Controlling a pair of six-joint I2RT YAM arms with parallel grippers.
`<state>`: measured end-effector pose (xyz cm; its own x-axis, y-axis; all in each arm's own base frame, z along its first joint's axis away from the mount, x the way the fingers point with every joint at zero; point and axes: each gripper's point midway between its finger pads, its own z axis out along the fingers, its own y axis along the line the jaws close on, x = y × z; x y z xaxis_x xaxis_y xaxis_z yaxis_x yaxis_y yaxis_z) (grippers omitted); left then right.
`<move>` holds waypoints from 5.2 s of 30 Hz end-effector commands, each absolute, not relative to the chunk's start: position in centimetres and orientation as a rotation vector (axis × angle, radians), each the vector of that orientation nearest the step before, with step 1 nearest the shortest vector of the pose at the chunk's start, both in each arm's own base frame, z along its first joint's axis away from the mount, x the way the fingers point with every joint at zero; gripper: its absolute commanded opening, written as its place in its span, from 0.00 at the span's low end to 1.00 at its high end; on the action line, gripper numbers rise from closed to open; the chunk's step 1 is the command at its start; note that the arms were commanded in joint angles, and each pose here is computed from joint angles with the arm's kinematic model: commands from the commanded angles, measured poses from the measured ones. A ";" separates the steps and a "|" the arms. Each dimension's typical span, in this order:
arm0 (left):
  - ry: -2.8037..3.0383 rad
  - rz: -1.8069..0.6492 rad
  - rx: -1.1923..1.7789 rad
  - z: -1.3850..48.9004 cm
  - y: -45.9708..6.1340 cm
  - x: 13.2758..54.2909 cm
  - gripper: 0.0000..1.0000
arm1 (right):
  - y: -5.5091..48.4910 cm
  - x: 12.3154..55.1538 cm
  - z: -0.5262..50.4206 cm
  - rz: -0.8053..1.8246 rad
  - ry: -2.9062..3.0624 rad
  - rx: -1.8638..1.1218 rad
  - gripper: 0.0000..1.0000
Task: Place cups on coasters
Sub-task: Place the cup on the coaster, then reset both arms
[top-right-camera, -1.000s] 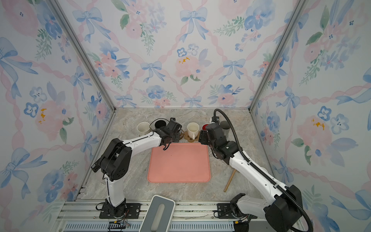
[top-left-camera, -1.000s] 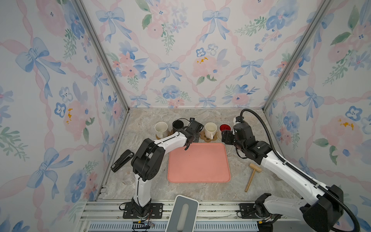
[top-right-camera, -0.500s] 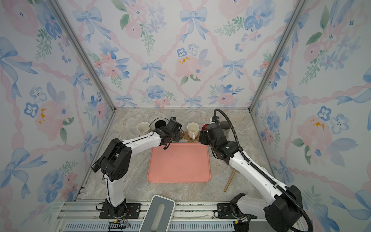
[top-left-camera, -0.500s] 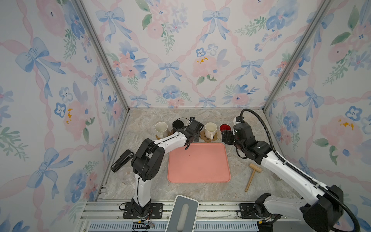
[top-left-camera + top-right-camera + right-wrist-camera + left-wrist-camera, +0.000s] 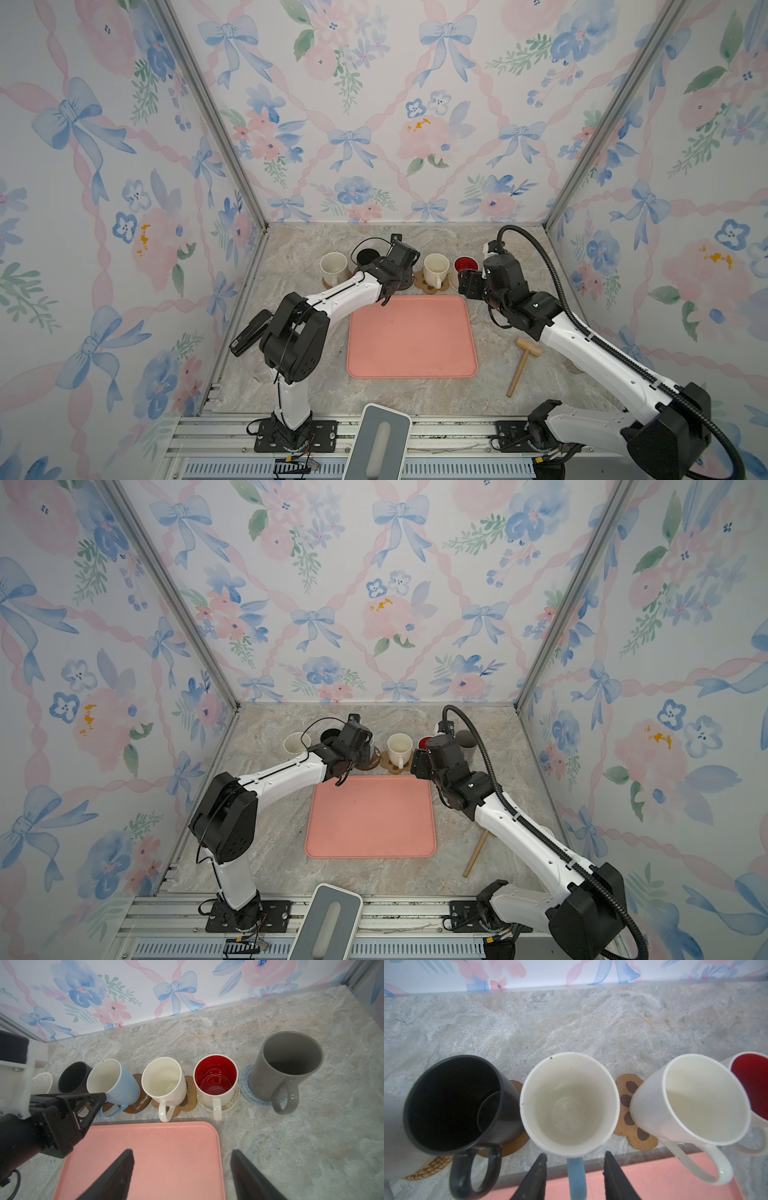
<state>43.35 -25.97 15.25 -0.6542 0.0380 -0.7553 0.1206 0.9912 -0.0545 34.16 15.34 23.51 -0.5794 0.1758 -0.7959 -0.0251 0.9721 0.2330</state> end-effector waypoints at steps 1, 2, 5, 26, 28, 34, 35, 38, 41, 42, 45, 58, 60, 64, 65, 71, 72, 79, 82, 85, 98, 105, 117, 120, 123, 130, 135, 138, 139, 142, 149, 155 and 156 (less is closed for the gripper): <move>2.219 -0.105 0.118 17.8 -25.4 42.6 0.42 | 14.3 33.8 23.4 0.238 2.179 0.113 0.76; 2.208 -0.100 0.118 18.2 -25.3 42.4 0.42 | 14.4 33.8 23.3 0.239 2.182 0.113 0.76; 2.171 -0.083 0.115 19.8 -24.8 41.6 0.43 | 14.5 33.7 23.4 0.245 2.181 0.113 0.76; 1.790 0.006 0.068 27.8 -15.8 34.1 0.53 | 12.8 31.2 25.1 0.169 2.138 0.015 0.80; 1.759 0.019 0.057 27.7 -14.7 33.4 0.55 | 12.2 30.6 25.0 0.146 2.135 -0.006 0.81; 1.743 0.075 0.008 24.6 -11.1 32.3 0.71 | 10.6 28.7 24.4 0.090 2.100 -0.069 0.98; 1.752 0.092 0.002 23.9 -10.5 32.2 0.74 | 10.1 28.4 24.4 0.073 2.086 -0.070 0.97; 1.772 0.139 -0.013 22.4 -9.2 32.2 0.83 | 8.3 27.7 24.3 -0.006 2.045 -0.059 0.97; 1.789 0.170 -0.023 21.4 -8.3 32.4 0.90 | 6.1 27.3 24.1 -0.090 2.014 -0.023 0.97; 1.794 0.179 -0.025 21.1 -8.0 32.4 0.94 | 5.2 27.2 23.9 -0.120 2.006 -0.002 0.97; 1.795 0.197 -0.021 20.6 -7.3 32.6 0.98 | 3.3 27.4 22.8 -0.177 1.992 0.052 0.97; 1.755 0.173 -0.119 18.5 -2.3 32.4 0.98 | 0.5 31.2 16.4 -0.208 1.996 0.076 0.97; 1.753 0.179 -0.129 18.0 -1.7 32.5 0.98 | 0.7 31.8 15.7 -0.189 2.010 0.042 0.97; 1.749 0.191 -0.139 17.2 -0.9 32.9 0.98 | 1.0 33.2 14.7 -0.186 2.006 -0.013 0.97; 1.751 0.198 -0.140 16.9 -0.7 32.9 0.98 | 1.0 33.4 14.5 -0.185 2.006 -0.020 0.97; 1.747 0.204 -0.147 15.2 0.3 33.5 0.98 | 0.8 35.0 12.9 -0.115 1.978 -0.002 1.00; 1.751 0.201 -0.146 14.9 0.4 33.6 0.98 | 0.7 35.2 12.7 -0.108 1.966 0.007 1.00; 1.760 0.195 -0.146 13.3 0.7 34.2 0.98 | 0.0 36.5 12.0 -0.097 1.951 0.030 0.99; 1.753 0.198 -0.140 13.0 0.7 34.3 0.98 | -0.5 37.0 12.0 -0.088 1.948 0.042 0.98; 1.722 0.192 -0.138 13.5 0.8 34.4 0.98 | -0.6 37.2 12.2 -0.079 1.927 0.047 0.98; 1.667 0.212 -0.098 14.1 1.0 34.8 0.98 | 0.1 37.9 12.4 -0.023 1.832 0.026 0.97; 1.609 0.201 -0.080 13.6 1.0 34.3 0.98 | 0.1 38.5 11.5 -0.022 1.835 0.023 0.97; 1.600 0.188 -0.083 12.9 1.2 34.4 0.98 | 0.7 39.6 9.9 -0.001 1.876 -0.008 0.99; 1.614 0.202 -0.107 12.7 1.6 34.6 0.98 | 0.7 40.0 9.7 -0.002 1.905 -0.008 0.97; 1.640 0.219 -0.143 12.3 2.2 35.0 0.98 | 0.6 40.0 9.7 -0.002 1.904 -0.007 0.97; 1.708 0.222 -0.122 11.4 2.0 36.7 0.98 | 0.6 40.0 9.7 -0.001 1.905 -0.007 0.97; 1.730 0.221 -0.124 11.1 2.1 37.1 0.98 | 0.6 40.0 9.7 -0.003 1.905 -0.006 0.97; 1.730 0.221 -0.124 11.1 2.1 37.1 0.98 | 0.6 40.0 9.7 -0.002 1.906 -0.006 0.97; 1.729 0.222 -0.124 11.1 2.1 37.1 0.98 | 0.6 40.0 9.7 -0.003 1.906 -0.006 0.97; 1.728 0.222 -0.126 11.2 2.1 37.1 0.98 | 0.6 40.0 9.7 -0.003 1.907 -0.006 0.97; 1.729 0.221 -0.124 11.1 2.1 37.1 0.98 | 0.6 39.9 9.7 -0.003 1.907 -0.007 0.97; 1.728 0.221 -0.124 11.1 2.1 37.1 0.98 | 0.6 40.0 9.7 0.000 1.908 -0.005 0.97; 1.728 0.221 -0.125 11.2 2.1 37.1 0.98 | 0.6 40.1 9.7 0.000 1.908 -0.006 0.97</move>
